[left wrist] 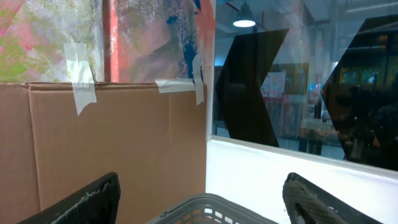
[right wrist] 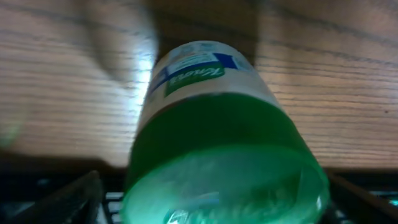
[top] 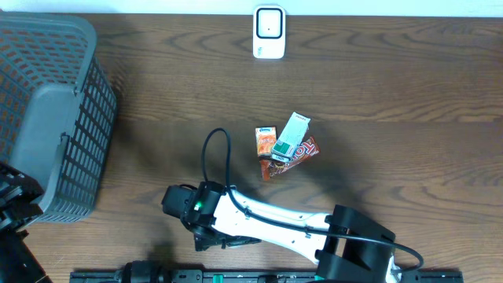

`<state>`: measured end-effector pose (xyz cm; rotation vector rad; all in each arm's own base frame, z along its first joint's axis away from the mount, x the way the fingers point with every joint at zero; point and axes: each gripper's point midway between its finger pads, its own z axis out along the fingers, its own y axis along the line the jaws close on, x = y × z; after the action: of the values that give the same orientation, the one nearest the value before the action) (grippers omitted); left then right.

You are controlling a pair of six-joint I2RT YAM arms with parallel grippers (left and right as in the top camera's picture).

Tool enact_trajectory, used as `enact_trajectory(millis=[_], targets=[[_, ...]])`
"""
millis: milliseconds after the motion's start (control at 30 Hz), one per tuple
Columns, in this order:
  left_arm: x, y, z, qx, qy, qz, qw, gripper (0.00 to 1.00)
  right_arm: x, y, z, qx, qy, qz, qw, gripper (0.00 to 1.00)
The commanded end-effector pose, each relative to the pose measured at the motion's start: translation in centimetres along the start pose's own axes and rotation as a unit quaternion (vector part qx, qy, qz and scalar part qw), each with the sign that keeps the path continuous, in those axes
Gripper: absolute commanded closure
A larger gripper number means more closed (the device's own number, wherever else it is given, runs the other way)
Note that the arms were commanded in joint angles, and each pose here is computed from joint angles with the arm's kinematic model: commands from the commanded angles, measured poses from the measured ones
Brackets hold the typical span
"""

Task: Scan the item barcode

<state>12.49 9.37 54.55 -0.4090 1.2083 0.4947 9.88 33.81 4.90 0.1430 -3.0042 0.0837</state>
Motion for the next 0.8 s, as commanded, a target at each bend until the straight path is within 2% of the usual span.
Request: enact_trajectory(millis=[0,233,367,633,767], targets=[[-0.1,0.1,0.0,-0.004,-0.002,0.006,1.0,0.16,0.2,-0.3,0.6,0.0,0.0,0.013,1.0,0.14],[-0.1,0.1,0.0,-0.004,-0.002,0.006,1.0,0.16,-0.4,-0.6,0.7,0.007,-0.015,-0.006,1.0,0.35],[-0.1,0.1,0.0,-0.004,-0.002,0.006,1.0,0.16,-1.4,-1.0,0.6,0.017,-0.032,-0.05,0.998,0.42],[-0.1,0.1,0.0,-0.004,-0.002,0.006,1.0,0.16,-4.2,-1.9,0.3,0.02,-0.04,-0.257,0.965,0.48],[-0.1,0.1,0.0,-0.004,-0.002,0.006,1.0,0.16,-6.3,-2.4,0.1,0.012,-0.047,-0.332,0.942,0.46]])
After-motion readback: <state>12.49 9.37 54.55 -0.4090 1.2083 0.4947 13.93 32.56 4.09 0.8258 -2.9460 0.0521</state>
